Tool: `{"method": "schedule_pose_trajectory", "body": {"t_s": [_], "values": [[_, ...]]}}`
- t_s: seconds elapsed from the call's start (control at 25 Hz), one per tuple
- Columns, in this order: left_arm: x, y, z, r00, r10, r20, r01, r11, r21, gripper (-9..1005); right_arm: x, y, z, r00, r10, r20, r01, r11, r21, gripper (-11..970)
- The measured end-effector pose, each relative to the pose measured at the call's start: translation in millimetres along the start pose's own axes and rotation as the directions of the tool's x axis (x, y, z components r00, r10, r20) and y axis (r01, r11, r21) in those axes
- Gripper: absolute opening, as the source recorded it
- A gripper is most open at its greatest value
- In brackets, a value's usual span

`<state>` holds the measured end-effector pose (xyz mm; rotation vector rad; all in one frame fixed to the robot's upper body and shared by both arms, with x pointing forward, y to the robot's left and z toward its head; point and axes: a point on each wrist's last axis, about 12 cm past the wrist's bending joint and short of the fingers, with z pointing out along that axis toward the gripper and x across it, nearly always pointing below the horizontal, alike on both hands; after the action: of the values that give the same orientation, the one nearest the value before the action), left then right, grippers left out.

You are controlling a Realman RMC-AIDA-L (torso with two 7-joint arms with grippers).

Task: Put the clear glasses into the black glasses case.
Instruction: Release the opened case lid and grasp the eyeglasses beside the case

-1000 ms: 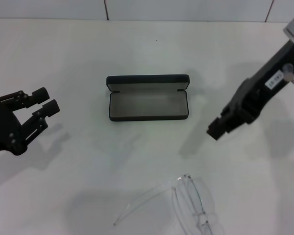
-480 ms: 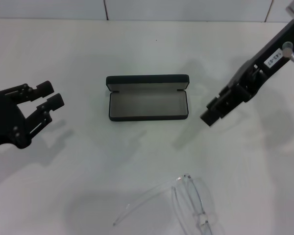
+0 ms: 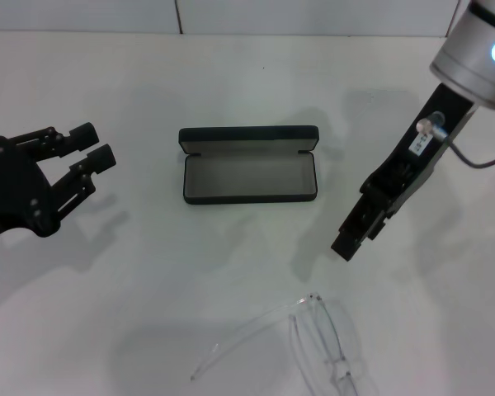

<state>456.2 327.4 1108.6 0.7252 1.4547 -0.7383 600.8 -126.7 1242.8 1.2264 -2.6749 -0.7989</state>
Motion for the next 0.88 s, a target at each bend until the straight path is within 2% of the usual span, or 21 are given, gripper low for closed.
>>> {"method": "schedule_pose_trajectory", "body": {"t_s": [0.08,0.6,0.88], "values": [[0,0.1,0,1.0,0.0,0.0,0.0,1.0,0.0,293,0,-3.0,5,1.0,0.026,-0.005,-0.026,1.0,-0.015,610],[4,-0.4,0,1.0,-0.013,0.0,0.013,1.0,-0.003,293,7,-15.3,31,0.992,0.123,-0.037,-0.126,0.987,-0.095,603],[6,-0.4,2,1.0,-0.007,0.001,0.007,1.0,-0.003,292,10,-17.7,42,0.987,0.134,-0.086,-0.14,0.988,-0.061,604]]}}
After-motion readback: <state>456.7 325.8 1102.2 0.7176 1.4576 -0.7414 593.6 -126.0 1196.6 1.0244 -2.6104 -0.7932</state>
